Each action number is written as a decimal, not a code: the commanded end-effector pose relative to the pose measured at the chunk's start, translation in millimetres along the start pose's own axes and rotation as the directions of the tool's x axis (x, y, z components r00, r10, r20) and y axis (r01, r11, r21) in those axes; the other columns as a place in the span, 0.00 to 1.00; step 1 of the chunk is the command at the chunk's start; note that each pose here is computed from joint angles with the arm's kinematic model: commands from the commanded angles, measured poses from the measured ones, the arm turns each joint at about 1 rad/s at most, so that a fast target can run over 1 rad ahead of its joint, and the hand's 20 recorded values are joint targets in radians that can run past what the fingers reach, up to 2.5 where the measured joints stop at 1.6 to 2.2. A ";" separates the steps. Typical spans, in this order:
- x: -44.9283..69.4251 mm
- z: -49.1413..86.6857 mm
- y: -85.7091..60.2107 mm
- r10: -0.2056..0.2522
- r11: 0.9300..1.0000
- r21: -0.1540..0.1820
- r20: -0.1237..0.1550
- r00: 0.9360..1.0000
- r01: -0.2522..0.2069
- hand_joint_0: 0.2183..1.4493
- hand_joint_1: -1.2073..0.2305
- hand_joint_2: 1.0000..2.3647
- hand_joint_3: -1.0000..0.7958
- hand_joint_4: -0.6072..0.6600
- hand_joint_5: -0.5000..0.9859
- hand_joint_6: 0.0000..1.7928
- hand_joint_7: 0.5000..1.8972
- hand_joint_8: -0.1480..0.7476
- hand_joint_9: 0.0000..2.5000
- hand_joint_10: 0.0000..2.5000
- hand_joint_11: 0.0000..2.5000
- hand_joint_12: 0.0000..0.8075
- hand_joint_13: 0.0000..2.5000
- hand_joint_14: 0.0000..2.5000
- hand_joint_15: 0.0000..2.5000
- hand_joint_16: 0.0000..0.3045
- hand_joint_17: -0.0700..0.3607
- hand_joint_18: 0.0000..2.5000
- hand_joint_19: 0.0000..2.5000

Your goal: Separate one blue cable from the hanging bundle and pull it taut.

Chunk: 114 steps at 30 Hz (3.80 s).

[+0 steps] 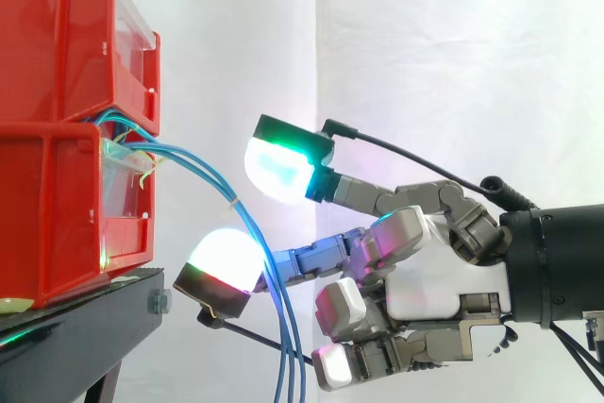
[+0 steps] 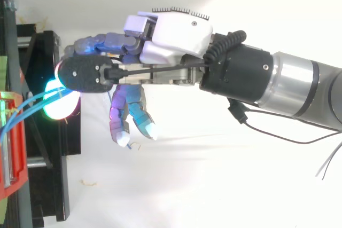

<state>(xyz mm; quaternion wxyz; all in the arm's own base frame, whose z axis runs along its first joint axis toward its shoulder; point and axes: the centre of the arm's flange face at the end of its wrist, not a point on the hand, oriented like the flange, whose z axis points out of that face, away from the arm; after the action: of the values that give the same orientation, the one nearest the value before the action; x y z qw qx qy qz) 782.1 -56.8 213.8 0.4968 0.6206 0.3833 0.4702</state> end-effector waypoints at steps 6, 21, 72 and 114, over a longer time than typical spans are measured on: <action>-0.3 -0.1 0.1 0.000 1.000 -0.001 0.007 1.000 0.000 0.40 0.41 0.00 0.28 0.62 0.42 0.28 0.48 0.39 0.80 0.01 0.20 0.44 0.59 0.01 0.21 0.19 0.47 0.46 0.20; -2.3 0.5 0.9 0.013 1.000 -0.008 0.017 1.000 -0.013 0.15 0.68 0.00 0.28 0.67 0.42 0.28 0.49 0.43 0.79 0.00 0.11 0.51 0.61 0.01 0.18 0.31 0.65 0.52 0.13; 40.1 -22.1 14.7 0.067 0.996 0.057 -0.032 0.997 -0.065 0.44 0.35 0.01 0.47 0.56 0.43 0.28 0.55 0.39 0.78 0.01 0.17 0.42 0.55 0.01 0.21 0.16 0.42 0.38 0.22; 38.7 -67.0 64.9 0.003 0.963 0.269 -0.106 0.994 0.026 0.43 0.35 0.01 0.47 0.56 0.43 0.28 0.55 0.40 0.77 0.01 0.18 0.42 0.56 0.01 0.21 0.16 0.42 0.38 0.22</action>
<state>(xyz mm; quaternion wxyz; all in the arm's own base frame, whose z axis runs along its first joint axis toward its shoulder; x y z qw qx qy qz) 737.6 -6.7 274.9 0.3848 0.6549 0.4600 0.4598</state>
